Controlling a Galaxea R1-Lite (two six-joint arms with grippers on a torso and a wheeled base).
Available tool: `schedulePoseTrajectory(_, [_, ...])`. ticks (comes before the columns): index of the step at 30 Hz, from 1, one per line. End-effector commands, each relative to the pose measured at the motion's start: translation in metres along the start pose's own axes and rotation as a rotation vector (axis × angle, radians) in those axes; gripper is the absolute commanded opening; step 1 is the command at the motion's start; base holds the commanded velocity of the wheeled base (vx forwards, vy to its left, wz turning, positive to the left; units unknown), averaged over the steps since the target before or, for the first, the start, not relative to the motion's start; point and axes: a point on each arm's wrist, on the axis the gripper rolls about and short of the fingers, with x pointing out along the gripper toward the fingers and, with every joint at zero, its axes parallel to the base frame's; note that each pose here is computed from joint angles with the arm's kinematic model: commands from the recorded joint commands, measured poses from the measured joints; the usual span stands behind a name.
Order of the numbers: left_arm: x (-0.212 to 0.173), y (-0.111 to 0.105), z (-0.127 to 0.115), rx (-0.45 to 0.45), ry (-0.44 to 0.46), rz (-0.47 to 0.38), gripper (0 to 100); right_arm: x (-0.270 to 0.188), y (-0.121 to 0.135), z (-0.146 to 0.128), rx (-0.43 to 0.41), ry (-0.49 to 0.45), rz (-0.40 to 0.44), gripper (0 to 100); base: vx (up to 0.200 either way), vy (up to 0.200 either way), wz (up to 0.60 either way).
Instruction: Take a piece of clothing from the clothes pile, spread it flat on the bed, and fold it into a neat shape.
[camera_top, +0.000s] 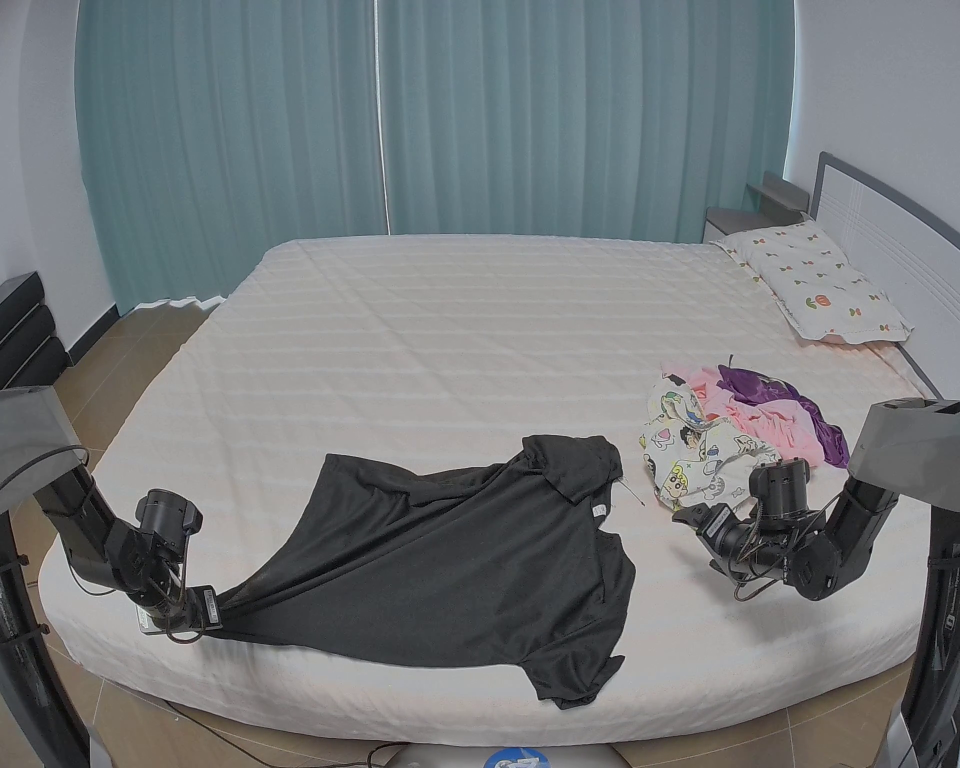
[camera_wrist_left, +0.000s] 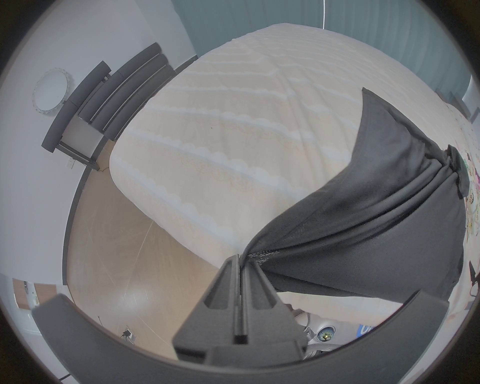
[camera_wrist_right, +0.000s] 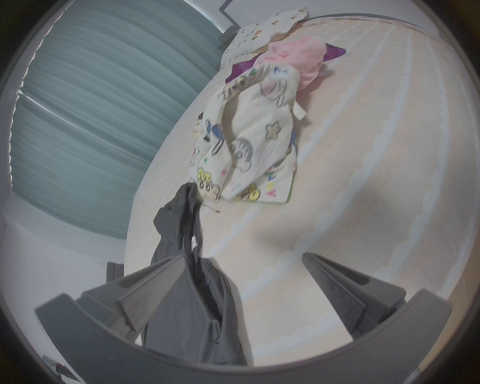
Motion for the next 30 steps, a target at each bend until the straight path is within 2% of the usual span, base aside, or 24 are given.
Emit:
schedulePoseTrajectory(1, [0.006, 0.003, 0.002, -0.011, 0.011, 0.011, 0, 0.005, 0.008, -0.025, -0.073, 0.054, 0.005, 100, 0.000, 0.000, 0.00])
schedulePoseTrajectory(5, [0.008, 0.003, 0.002, -0.012, 0.015, 0.013, 0, 0.012, 0.013, -0.051, -0.173, 0.095, -0.004, 100, 0.000, 0.000, 0.00])
schedulePoseTrajectory(6, [0.008, 0.003, 0.002, -0.012, 0.015, 0.013, 0, 0.012, 0.013, -0.051, -0.173, 0.095, -0.004, 100, 0.000, 0.000, 0.00])
schedulePoseTrajectory(8, [0.006, 0.003, 0.002, -0.013, 0.012, 0.012, 0, 0.019, 0.011, -0.064, -0.238, 0.116, -0.016, 100, 0.000, 0.000, 0.00])
schedulePoseTrajectory(14, [0.007, 0.002, 0.002, -0.010, 0.012, 0.012, 0, 0.026, 0.013, -0.067, -0.287, 0.122, -0.007, 100, 0.000, 0.000, 0.00])
schedulePoseTrajectory(19, [0.008, 0.002, 0.002, -0.011, 0.016, 0.010, 0, 0.039, 0.018, -0.072, -0.364, 0.122, 0.010, 100, 0.000, 0.000, 0.00])
schedulePoseTrajectory(25, [0.008, 0.001, 0.001, -0.005, 0.018, 0.006, 0, 0.049, 0.022, -0.075, -0.383, 0.114, 0.031, 100, 0.000, 0.000, 0.00])
schedulePoseTrajectory(26, [0.009, 0.001, 0.001, -0.004, 0.019, 0.006, 0, 0.050, 0.023, -0.075, -0.383, 0.111, 0.032, 0, 0.000, 0.000, 0.00])
schedulePoseTrajectory(30, [0.010, 0.000, 0.000, -0.005, 0.023, 0.008, 0, 0.049, 0.023, -0.074, -0.383, 0.107, 0.025, 0, 0.000, 0.000, 0.00])
